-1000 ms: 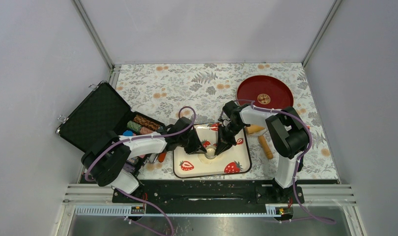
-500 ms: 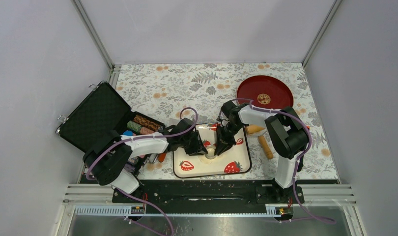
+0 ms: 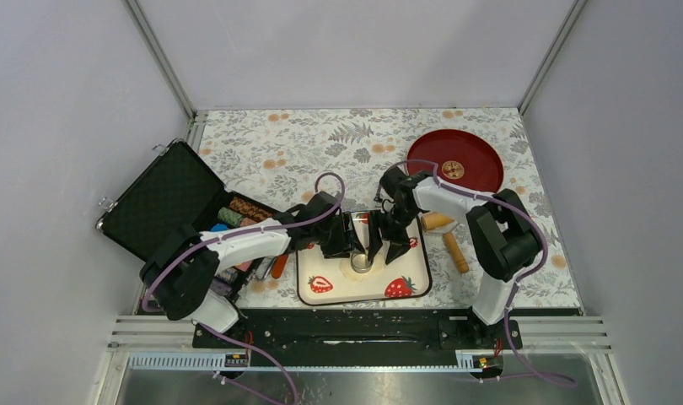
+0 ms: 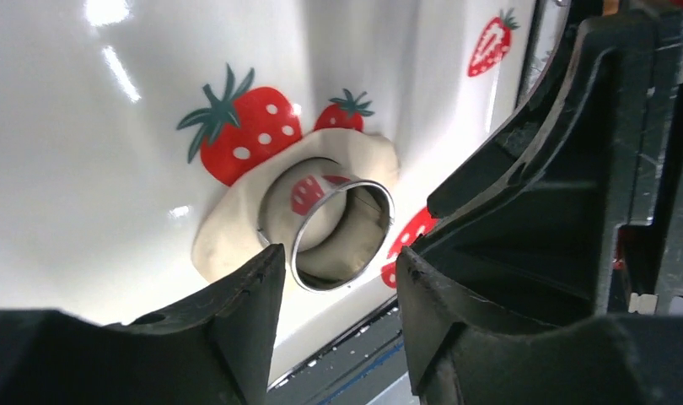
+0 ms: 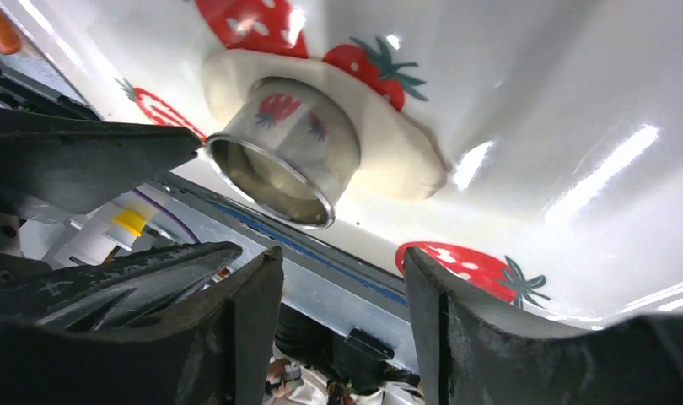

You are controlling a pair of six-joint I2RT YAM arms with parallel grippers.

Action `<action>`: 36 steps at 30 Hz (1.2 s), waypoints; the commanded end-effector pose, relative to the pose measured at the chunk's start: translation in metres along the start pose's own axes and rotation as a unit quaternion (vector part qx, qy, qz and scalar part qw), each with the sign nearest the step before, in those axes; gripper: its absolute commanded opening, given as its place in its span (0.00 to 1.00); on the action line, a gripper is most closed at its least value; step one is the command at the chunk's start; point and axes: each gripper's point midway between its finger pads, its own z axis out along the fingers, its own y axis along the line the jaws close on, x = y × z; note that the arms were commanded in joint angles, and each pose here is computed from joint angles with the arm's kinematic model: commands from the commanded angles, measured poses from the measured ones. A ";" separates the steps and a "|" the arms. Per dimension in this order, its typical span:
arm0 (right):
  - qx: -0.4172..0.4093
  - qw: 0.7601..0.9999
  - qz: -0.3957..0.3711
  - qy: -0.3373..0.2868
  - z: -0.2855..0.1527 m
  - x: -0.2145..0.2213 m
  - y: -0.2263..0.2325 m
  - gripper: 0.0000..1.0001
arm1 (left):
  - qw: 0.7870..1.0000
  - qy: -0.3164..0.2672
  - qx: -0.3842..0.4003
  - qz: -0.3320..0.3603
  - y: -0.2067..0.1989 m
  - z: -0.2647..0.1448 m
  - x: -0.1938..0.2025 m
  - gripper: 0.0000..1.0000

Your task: Roll out the dumpling wrappers from the dough

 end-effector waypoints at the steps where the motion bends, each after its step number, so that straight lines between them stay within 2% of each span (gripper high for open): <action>1: 0.001 0.998 -0.038 -0.040 -0.031 0.001 0.017 0.64 | 0.996 -0.033 0.075 0.031 -0.043 -0.025 -0.016 0.53; 8: -0.031 0.992 -0.063 -0.101 -0.063 0.002 0.030 0.74 | 0.981 -0.072 0.175 0.036 -0.074 -0.058 -0.018 0.56; 11: -0.044 0.988 -0.056 -0.137 -0.079 0.003 0.024 0.80 | 0.976 -0.090 0.195 0.028 -0.069 -0.070 -0.017 0.60; 14: -0.056 0.985 -0.040 -0.158 -0.088 0.006 0.013 0.81 | 0.974 -0.106 0.202 0.007 -0.054 -0.078 -0.020 0.62; 20: -0.099 0.981 0.019 -0.168 -0.080 0.008 -0.013 0.78 | 0.977 -0.103 0.180 -0.041 -0.001 -0.072 -0.015 0.63; 26: -0.127 0.981 0.065 -0.132 -0.049 0.012 -0.028 0.70 | 0.986 -0.072 0.140 -0.054 0.031 -0.055 0.004 0.55; 30: -0.144 0.979 0.081 -0.121 -0.033 0.011 -0.031 0.65 | 0.989 -0.059 0.122 -0.059 0.040 -0.045 0.007 0.49; 36: -0.121 0.982 0.100 -0.108 -0.018 0.018 -0.046 0.64 | 0.989 -0.031 0.125 -0.077 0.041 -0.029 0.011 0.44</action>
